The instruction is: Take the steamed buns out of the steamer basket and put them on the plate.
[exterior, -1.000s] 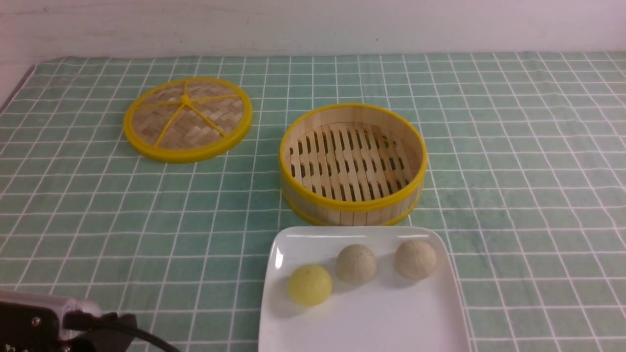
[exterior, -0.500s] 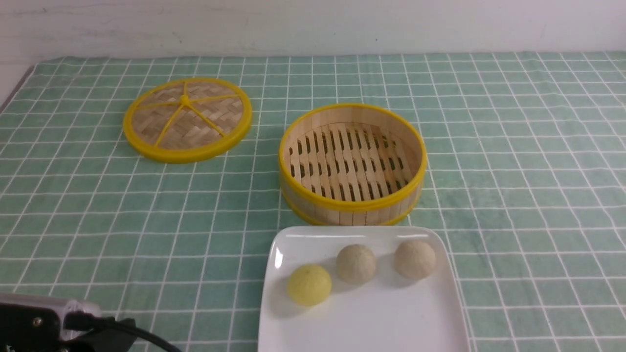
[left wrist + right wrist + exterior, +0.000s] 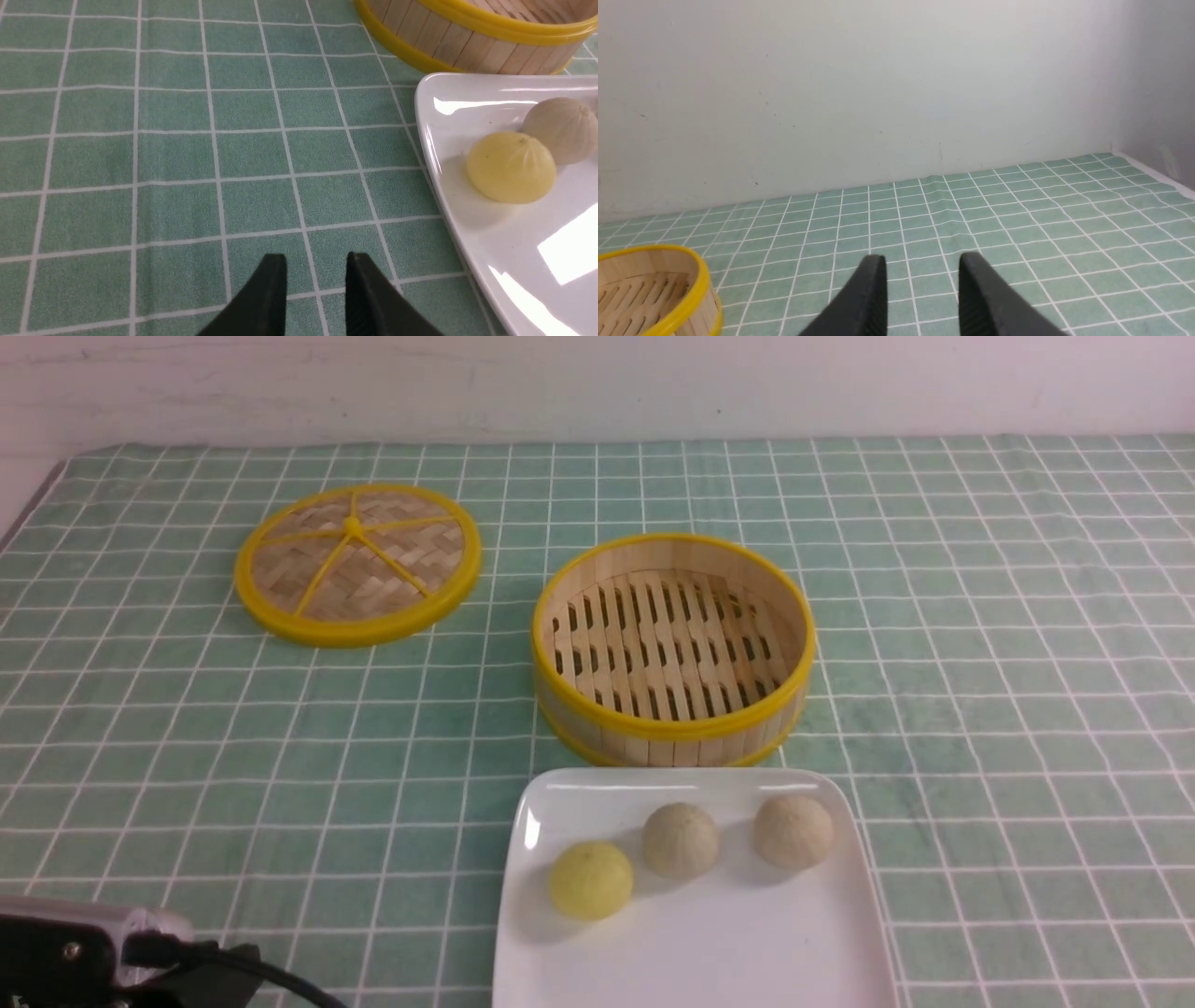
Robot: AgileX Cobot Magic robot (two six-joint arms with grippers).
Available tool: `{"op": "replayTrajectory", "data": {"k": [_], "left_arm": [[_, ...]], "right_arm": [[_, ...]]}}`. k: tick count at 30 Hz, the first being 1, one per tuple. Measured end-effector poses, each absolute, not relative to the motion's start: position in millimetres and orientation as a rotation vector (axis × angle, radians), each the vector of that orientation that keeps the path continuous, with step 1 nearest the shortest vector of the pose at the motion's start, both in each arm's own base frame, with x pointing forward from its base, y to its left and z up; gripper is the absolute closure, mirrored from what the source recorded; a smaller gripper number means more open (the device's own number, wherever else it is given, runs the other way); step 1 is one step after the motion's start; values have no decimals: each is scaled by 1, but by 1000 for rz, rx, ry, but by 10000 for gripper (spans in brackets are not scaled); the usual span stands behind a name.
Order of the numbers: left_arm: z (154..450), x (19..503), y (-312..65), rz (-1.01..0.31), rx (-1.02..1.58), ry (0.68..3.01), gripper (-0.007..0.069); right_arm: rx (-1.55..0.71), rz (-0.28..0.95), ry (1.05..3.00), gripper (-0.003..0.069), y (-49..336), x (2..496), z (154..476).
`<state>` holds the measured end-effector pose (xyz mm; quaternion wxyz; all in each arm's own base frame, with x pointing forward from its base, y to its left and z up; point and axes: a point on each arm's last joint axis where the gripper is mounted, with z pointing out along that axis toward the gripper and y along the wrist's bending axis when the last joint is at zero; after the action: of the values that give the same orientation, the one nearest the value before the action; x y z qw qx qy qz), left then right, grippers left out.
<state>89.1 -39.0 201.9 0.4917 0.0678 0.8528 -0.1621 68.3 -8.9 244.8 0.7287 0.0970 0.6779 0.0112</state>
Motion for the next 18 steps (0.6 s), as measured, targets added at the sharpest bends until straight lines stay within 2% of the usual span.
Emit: {"op": "replayTrajectory", "data": {"k": [12, 13, 14, 18], "left_arm": [[202, 89, -39, -392, 166, 2069, 393], [202, 89, -39, -392, 166, 2069, 393], [202, 89, -39, -392, 166, 2069, 393], [202, 89, -39, -392, 166, 2069, 390]], "right_arm": [[184, 7, 1527, 415, -8, 69, 242], [221, -57, 1565, 415, -7, 69, 237], [140, -15, 1603, 415, -6, 69, 232], [46, -78, 1771, 415, -5, 69, 197]]}}
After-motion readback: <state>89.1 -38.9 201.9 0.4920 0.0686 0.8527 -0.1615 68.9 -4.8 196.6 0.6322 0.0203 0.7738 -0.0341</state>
